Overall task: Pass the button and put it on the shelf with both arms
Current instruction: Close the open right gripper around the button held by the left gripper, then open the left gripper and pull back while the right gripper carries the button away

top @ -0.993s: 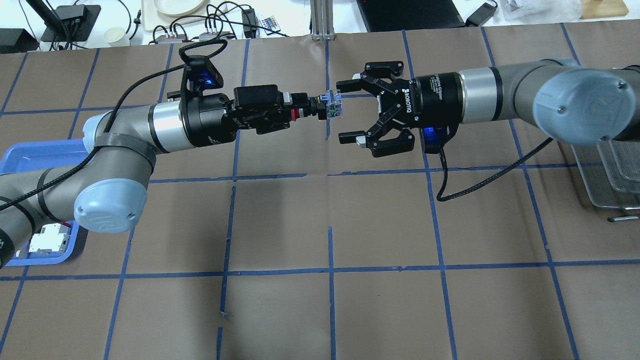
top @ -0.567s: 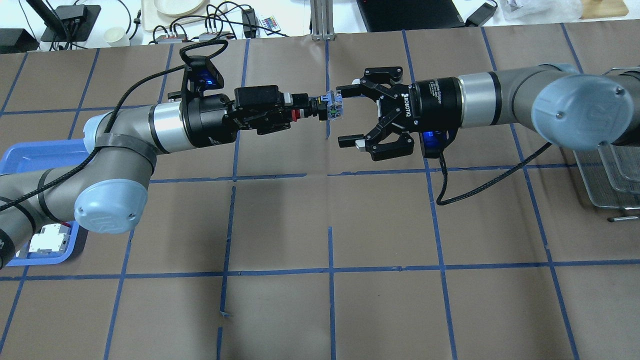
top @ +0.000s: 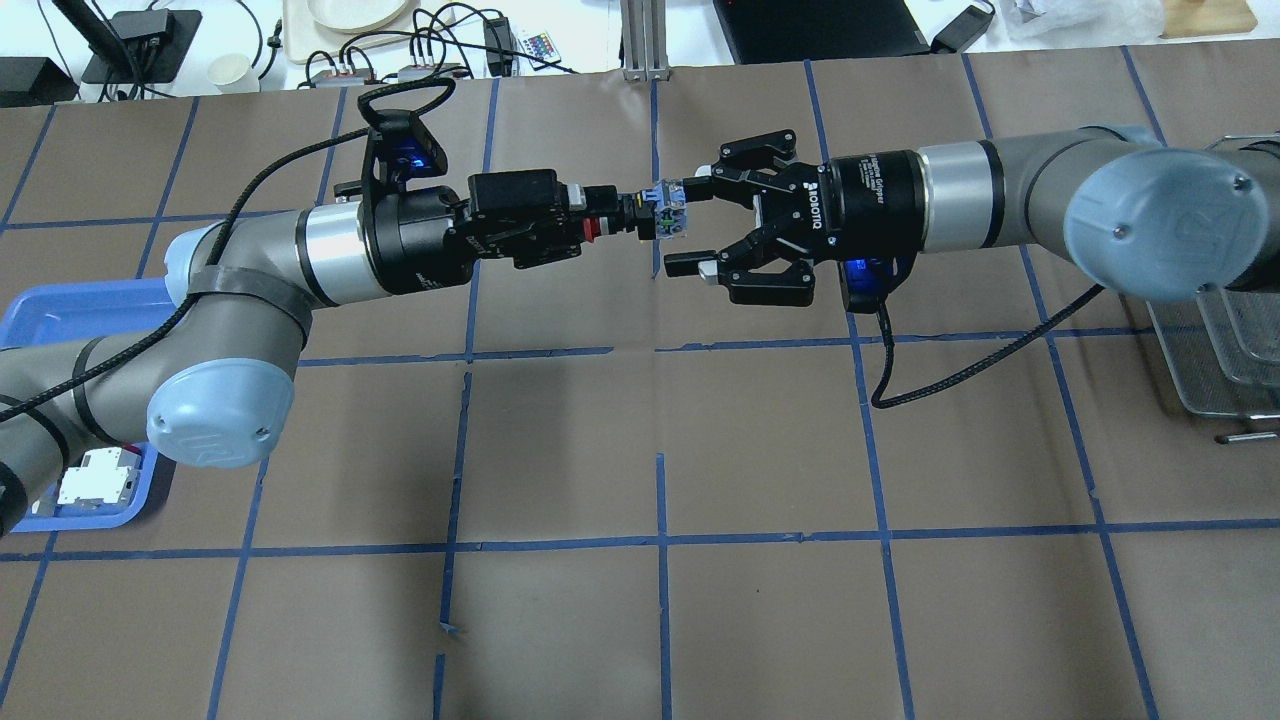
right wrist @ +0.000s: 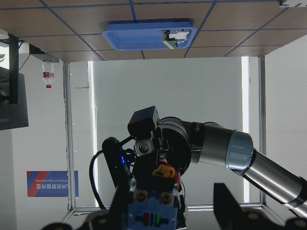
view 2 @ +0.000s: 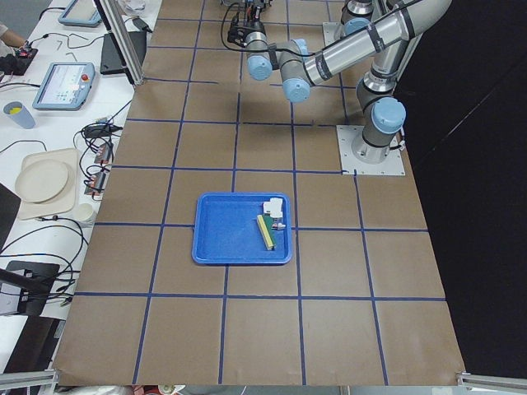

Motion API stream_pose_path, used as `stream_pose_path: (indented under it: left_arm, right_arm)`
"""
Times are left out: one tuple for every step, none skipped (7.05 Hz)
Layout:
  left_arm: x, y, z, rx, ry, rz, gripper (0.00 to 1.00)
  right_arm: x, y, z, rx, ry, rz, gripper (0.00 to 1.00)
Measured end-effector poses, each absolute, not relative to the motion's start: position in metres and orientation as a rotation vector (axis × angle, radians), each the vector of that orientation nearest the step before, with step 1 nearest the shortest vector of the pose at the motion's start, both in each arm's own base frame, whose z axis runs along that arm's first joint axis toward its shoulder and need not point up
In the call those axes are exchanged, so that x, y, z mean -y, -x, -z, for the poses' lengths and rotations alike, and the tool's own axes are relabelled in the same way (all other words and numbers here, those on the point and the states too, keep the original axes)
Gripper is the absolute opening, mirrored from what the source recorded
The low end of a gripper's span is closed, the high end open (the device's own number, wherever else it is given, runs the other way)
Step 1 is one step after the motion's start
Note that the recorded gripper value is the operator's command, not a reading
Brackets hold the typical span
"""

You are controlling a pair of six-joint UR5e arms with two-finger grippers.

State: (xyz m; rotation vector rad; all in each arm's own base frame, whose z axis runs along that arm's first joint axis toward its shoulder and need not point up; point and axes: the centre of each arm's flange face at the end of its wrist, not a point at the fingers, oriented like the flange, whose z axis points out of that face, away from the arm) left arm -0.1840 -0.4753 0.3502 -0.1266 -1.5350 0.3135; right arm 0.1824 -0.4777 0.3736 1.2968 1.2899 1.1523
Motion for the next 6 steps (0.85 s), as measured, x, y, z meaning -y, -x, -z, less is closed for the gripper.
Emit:
stream_pose_path:
  left_arm:
    - [0.4753,0.184,-0.35,1.535,0.126,-0.313,0.04]
    - [0.4754,0.1841,-0.3498,1.535,0.126,-0.313,0.06]
    - [0.4756,0.184,-0.3492,1.535,0.125,-0.312,0.31]
    - [0.4761,0.1839,-0.348,1.535,0.122,-0.309,0.83]
    - [0.4768,0.1838,-0.3463,1.536,0.119,-0.306,0.93]
    - [0.4775,0.1833,-0.3451,1.537,0.116,-0.304,0.93]
  right_arm:
    - [0.4769,-0.1815,-0.3767,-1.289,-1.294,-1.146,0.07]
    - [0.4766,-0.1805,-0.3784,-1.286,-1.294,-1.143,0.04]
    - [0.4771,-0.1796,-0.3792,-1.28,-1.296,-1.142,0.02]
    - [0.4777,-0.1791,-0.3798,-1.271,-1.296,-1.142,0.0]
    - [0.4779,-0.179,-0.3801,-1.266,-1.296,-1.142,0.0]
    - [0.4779,-0.1789,-0.381,-1.264,-1.296,-1.141,0.0]
